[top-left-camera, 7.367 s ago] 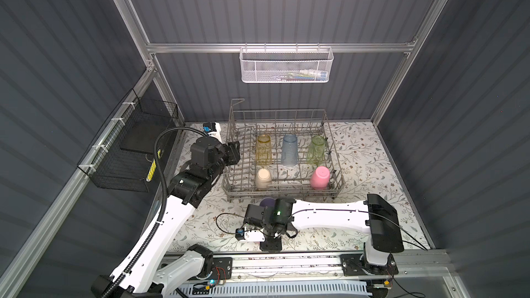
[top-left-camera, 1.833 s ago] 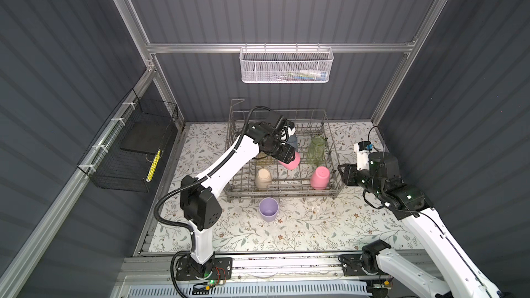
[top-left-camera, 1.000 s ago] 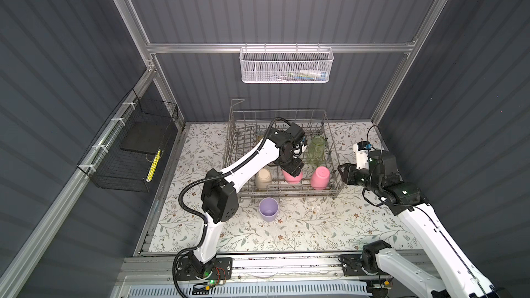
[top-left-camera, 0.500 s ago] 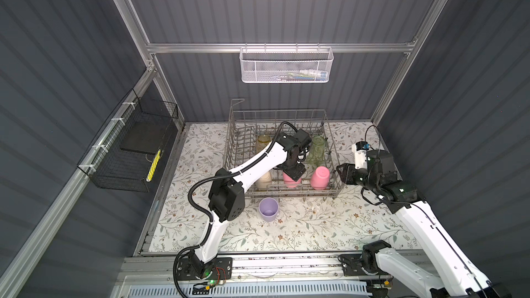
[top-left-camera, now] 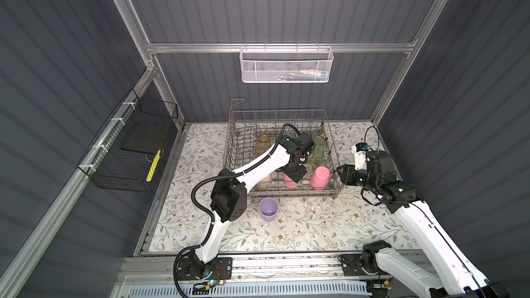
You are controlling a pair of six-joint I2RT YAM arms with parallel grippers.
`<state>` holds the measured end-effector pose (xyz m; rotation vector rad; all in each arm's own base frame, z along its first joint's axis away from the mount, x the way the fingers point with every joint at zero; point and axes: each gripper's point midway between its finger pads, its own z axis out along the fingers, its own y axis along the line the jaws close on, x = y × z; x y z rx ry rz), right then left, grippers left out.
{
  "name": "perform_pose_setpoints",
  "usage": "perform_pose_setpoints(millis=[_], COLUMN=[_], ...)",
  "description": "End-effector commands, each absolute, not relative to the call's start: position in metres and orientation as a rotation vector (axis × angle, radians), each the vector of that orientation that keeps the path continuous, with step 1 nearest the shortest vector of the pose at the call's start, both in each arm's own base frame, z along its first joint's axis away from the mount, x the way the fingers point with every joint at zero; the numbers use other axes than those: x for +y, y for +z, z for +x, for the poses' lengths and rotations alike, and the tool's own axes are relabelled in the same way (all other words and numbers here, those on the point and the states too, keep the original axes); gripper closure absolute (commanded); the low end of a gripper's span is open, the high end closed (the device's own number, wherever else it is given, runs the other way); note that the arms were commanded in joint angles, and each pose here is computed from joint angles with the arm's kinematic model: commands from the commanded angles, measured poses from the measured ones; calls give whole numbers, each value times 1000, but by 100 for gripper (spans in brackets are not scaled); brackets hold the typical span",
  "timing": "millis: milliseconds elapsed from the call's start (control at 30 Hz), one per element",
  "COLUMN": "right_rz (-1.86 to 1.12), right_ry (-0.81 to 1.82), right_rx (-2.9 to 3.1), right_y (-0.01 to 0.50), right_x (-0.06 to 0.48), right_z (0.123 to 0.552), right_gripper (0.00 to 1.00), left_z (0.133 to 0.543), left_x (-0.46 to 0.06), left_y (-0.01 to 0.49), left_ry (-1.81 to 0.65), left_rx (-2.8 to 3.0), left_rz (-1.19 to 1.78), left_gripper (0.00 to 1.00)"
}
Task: Load cups into a dish rack
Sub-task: Place the cup upside down at the dish rack.
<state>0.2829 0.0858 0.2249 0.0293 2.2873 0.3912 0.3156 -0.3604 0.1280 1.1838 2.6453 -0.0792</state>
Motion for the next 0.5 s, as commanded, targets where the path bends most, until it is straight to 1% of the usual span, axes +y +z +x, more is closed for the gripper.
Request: perform_pose_setpoints(millis=[0, 133, 233, 467], right_rz=[27, 31, 31, 38], right_ry=[400, 402, 403, 406], right_rx=[2277, 2281, 2280, 2281], right_y=[225, 225, 225, 224], right_x=[85, 85, 85, 85], right_z=[281, 280, 280, 279], right_gripper=[54, 54, 54, 54], left_z=[306, 304, 302, 297], left_x=[-346, -346, -348, -347], left_y=[104, 103, 102, 110], left_ry=[34, 47, 42, 40], left_rx=[2732, 2730, 2735, 2734], left_rz=[1197, 1200, 1208, 1202], left_gripper=[33, 30, 25, 8])
